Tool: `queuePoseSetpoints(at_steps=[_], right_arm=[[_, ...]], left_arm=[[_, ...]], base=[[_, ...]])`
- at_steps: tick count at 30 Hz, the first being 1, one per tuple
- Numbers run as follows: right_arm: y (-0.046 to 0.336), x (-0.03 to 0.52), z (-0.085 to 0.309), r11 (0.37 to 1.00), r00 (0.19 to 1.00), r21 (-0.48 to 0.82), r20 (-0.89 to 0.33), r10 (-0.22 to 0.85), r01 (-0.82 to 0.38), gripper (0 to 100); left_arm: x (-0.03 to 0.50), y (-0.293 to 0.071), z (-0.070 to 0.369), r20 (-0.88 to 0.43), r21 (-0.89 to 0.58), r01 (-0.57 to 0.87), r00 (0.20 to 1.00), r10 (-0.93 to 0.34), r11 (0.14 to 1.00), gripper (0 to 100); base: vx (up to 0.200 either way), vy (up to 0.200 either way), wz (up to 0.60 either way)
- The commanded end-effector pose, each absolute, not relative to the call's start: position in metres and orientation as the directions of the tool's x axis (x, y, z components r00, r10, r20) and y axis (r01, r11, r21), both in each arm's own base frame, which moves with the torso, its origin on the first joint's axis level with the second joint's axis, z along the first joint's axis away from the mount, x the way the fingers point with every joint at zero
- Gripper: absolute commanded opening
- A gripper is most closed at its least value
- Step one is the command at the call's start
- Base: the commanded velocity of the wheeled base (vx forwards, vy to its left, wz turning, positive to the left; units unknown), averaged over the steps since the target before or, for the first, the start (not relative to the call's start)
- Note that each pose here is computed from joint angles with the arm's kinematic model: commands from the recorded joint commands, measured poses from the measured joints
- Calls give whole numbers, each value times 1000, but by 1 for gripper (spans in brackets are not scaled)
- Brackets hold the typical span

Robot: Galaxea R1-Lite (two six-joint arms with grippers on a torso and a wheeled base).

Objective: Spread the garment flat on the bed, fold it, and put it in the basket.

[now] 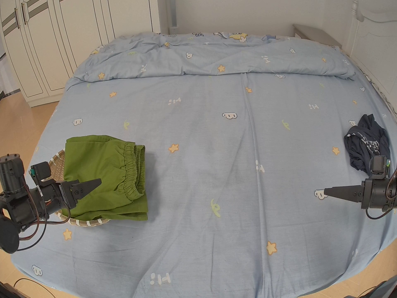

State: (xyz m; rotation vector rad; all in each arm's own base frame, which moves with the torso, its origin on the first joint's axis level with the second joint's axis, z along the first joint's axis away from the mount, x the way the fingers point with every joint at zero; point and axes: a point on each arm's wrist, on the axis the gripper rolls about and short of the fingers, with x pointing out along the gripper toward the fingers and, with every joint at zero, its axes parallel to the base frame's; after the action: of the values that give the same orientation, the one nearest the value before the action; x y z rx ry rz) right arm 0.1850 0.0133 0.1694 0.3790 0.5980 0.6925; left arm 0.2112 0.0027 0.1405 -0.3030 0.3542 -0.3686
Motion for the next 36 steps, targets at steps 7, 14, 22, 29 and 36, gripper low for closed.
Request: queuePoseSetpoints(at_steps=[7, 14, 22, 29, 36], right_arm=[[20, 54, 185, 653, 641, 329, -162, 751, -682, 100], [14, -23, 155, 666, 674, 255, -66, 736, -701, 100], [16, -57, 116, 710, 721, 229, -47, 692, -666, 100], [15, -46, 92, 741, 746, 278, -110, 657, -611, 100], [11, -42, 91, 874, 877, 223, -121, 465, -432, 100]], left_arm=[[82, -25, 182, -63, -252, 571, 796, -601, 782, 100], [11, -10, 159, -71, -248, 472, 862, -502, 846, 100], [-39, -2, 120, -48, -232, 497, 853, -520, 836, 100], [-29, 0, 102, -84, -136, 335, 934, -348, 932, 100], [-20, 2, 83, -90, -20, 207, 974, -208, 978, 100]], base=[[0, 0, 0], [0, 0, 0], [0, 0, 0], [0, 0, 0], [0, 0, 0]])
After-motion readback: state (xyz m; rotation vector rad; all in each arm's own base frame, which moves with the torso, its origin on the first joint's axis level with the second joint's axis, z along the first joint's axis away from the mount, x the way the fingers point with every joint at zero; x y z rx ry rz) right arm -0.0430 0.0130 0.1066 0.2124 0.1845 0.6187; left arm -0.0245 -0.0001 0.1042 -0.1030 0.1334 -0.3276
